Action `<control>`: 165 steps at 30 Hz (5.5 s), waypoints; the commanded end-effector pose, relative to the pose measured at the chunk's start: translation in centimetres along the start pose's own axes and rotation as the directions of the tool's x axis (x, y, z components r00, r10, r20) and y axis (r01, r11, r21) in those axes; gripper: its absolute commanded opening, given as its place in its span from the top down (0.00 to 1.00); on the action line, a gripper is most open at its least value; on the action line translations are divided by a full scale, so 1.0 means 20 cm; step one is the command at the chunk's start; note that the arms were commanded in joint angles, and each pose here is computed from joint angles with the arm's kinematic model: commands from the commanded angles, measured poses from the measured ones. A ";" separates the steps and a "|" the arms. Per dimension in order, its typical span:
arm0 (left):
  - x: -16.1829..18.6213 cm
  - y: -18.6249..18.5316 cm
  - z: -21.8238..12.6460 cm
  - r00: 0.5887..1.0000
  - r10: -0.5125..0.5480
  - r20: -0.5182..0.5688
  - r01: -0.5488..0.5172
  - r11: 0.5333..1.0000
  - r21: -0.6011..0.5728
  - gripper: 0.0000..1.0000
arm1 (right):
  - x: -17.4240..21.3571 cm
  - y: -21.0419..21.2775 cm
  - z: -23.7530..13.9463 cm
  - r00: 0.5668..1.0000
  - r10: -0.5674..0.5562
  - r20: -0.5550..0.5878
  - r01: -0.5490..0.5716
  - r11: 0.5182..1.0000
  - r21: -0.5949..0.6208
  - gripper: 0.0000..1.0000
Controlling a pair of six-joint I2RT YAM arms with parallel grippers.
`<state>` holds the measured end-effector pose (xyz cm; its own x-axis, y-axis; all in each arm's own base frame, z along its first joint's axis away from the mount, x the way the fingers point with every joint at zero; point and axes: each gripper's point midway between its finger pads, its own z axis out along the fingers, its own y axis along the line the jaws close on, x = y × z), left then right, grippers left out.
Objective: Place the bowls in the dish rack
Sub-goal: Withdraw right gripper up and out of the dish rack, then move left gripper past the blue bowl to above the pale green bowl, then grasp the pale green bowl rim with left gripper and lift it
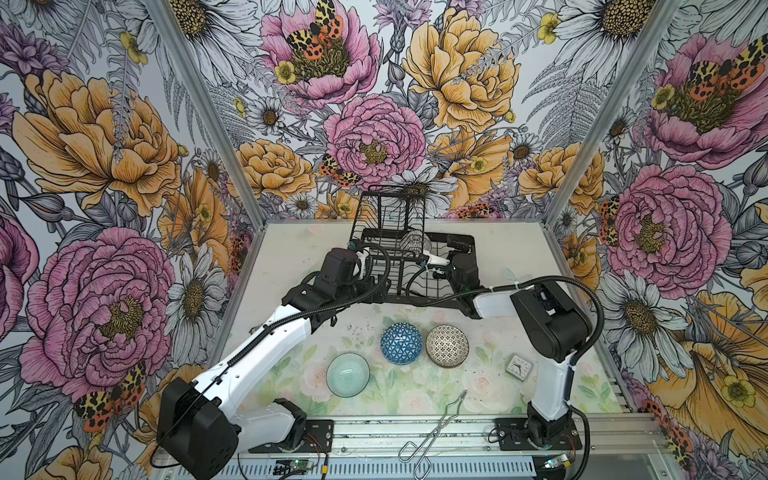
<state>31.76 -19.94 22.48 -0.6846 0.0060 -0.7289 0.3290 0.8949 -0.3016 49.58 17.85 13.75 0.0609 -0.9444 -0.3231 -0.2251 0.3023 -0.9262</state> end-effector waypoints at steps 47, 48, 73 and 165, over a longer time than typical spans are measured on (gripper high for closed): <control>0.64 -0.16 0.18 0.881 0.305 -0.362 -0.290 0.952 0.096 0.11 | -0.14 -0.27 -0.68 0.318 0.775 -0.547 -0.947 0.291 -0.138 0.01; 0.66 -0.17 0.20 0.876 0.301 -0.376 -0.284 0.953 0.101 0.15 | -0.14 -0.26 -0.67 0.319 0.771 -0.551 -0.946 0.291 -0.140 0.00; 0.73 -0.10 0.31 0.869 0.270 -0.415 -0.278 0.960 0.042 0.74 | -0.14 -0.22 -0.65 0.322 0.757 -0.568 -0.946 0.287 -0.154 0.00; 1.26 0.45 -0.31 0.853 -0.486 -0.190 0.335 0.789 -0.515 0.41 | -0.14 -0.09 -0.66 0.316 0.716 -0.623 -0.949 0.247 -0.197 0.00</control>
<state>13.66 -8.95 5.65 -0.8662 -0.3344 -0.3713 -0.2929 0.9418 -0.1648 36.64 18.07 18.48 -0.7505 -0.1790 -0.6362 -0.3096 0.9457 0.0992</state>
